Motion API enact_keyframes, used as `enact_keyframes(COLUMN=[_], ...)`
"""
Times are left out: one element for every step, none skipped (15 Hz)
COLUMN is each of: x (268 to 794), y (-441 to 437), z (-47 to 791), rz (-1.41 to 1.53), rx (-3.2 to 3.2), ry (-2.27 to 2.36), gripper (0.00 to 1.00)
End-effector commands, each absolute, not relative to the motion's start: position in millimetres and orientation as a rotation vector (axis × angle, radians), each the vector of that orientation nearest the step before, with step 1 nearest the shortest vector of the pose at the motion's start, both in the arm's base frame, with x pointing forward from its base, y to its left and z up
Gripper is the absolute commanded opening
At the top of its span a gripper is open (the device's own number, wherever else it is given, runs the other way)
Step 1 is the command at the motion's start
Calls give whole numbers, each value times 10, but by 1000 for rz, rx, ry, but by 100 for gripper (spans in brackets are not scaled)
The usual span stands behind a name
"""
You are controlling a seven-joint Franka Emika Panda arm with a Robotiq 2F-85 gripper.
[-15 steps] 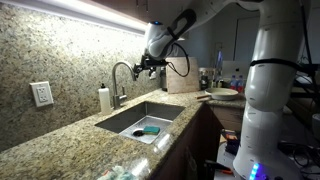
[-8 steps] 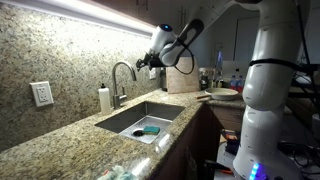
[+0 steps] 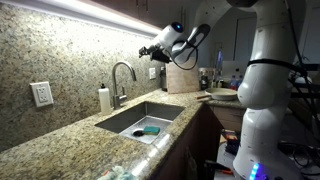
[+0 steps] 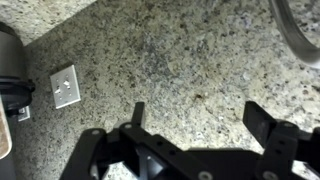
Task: Push the faucet to the left, use the sponge in the sink to wipe the sink
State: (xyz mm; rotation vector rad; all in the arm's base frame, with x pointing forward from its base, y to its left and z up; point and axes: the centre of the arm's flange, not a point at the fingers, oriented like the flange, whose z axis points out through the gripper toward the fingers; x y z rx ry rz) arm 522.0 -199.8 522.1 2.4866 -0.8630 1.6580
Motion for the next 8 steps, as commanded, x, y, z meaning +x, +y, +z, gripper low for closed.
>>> enact_keyframes(x=[5291, 5307, 5333, 5352, 5368, 5381, 5387, 5380], y=[-1475, -1424, -1391, -1382, -1377, -1380, -1420, -1475], z=[4637, 4595, 4550, 4490, 4405, 4304, 4189, 4067], rz=[1762, 1748, 1732, 1701, 1675, 1645, 1600, 1560], rx=[2538, 2557, 2567, 2574, 2581, 2590, 2583, 2576], ry=[-855, -859, -893, -920, -944, -966, -981, -996], gripper=[100, 100, 100, 100, 100, 100, 100, 100])
